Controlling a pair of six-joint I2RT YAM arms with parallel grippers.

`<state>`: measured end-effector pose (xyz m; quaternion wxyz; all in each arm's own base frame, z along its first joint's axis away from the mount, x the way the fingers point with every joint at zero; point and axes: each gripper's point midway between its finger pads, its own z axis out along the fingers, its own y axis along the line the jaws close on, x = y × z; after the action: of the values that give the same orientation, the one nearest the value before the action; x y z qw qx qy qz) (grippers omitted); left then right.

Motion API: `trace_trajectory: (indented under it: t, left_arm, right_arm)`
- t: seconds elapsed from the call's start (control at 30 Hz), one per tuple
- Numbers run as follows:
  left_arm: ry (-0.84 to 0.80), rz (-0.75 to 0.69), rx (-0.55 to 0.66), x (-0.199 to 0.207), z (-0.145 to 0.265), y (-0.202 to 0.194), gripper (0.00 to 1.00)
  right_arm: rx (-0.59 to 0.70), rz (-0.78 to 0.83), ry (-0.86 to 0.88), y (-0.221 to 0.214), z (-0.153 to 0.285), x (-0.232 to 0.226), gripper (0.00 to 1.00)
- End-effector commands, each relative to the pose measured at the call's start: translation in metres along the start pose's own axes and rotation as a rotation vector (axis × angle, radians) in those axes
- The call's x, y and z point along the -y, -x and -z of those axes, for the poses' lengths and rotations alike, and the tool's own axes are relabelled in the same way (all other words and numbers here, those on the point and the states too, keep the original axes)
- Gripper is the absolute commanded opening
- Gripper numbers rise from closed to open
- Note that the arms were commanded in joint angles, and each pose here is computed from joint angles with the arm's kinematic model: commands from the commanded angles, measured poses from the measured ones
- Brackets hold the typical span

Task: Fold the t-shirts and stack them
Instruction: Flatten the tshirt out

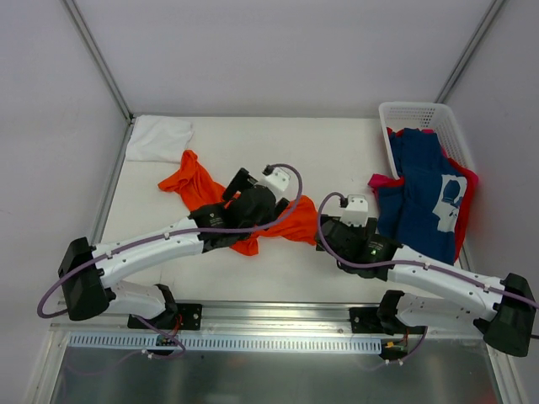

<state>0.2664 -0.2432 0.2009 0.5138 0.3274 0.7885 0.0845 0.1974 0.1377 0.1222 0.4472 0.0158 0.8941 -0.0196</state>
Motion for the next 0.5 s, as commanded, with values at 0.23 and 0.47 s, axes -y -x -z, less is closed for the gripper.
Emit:
trace_trajectory:
  t: [0.23, 0.47]
  left_arm:
    - [-0.212, 0.347, -0.41, 0.042, 0.008, -0.131, 0.96]
    - [-0.31, 0.496, -0.431, 0.059, 0.026, -0.149, 0.95]
  right_arm:
    - [0.051, -0.074, 0.002, 0.005, 0.006, 0.012, 0.99]
    - [0.037, -0.052, -0.016, 0.003, 0.003, 0.009, 0.99]
